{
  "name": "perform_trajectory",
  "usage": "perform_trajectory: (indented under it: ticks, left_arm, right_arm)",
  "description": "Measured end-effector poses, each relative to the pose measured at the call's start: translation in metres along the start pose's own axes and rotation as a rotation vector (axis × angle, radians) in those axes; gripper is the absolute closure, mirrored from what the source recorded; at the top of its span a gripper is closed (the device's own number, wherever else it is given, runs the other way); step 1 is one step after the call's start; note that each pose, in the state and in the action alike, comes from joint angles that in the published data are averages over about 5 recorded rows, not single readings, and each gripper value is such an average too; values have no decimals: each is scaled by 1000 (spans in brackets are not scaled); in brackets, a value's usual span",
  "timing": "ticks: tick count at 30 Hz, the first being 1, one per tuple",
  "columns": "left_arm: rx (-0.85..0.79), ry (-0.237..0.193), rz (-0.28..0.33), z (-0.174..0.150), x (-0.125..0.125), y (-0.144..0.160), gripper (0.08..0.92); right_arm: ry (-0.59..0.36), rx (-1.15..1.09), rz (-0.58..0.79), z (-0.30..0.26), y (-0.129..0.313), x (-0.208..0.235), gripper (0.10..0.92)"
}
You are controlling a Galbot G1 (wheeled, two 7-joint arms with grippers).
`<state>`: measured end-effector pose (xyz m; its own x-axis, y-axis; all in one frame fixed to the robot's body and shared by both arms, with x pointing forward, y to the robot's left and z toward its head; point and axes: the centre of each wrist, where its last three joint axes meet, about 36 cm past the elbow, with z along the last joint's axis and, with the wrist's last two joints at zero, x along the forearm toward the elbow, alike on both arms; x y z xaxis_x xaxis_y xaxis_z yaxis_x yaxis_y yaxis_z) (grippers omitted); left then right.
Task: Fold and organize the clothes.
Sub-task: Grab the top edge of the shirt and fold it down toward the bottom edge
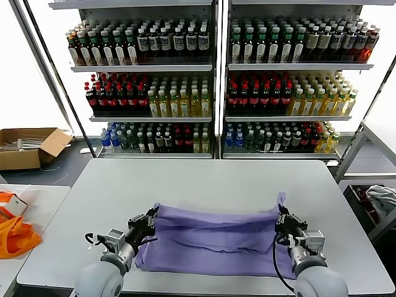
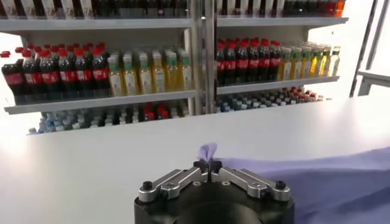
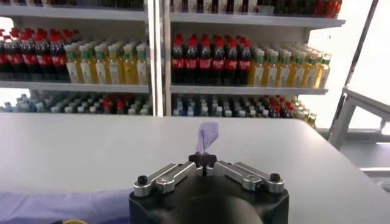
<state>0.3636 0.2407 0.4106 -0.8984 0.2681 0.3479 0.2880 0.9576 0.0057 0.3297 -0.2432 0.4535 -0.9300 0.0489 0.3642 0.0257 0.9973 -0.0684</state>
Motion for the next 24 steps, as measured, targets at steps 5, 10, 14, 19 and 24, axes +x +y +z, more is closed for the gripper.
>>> perform_trajectory:
  ticks: [5,10,14,19,24]
  left_arm:
    - [-10,17,-5,8,7,-3,915]
    - [-18,29,-10,14,14,-4,915]
    - [-22,41,-10,20,18,-7,915]
    - [-26,56,-8,28,21,-12,915]
    - [-35,74,-12,36,23,-14,915]
  right_arm:
    - [31,12,7,15,4,6,916]
    - [59,22,21,28,4,9,916]
    - [75,30,27,37,6,12,916]
    - [92,38,29,46,9,15,916]
    - [103,47,40,53,11,17,916]
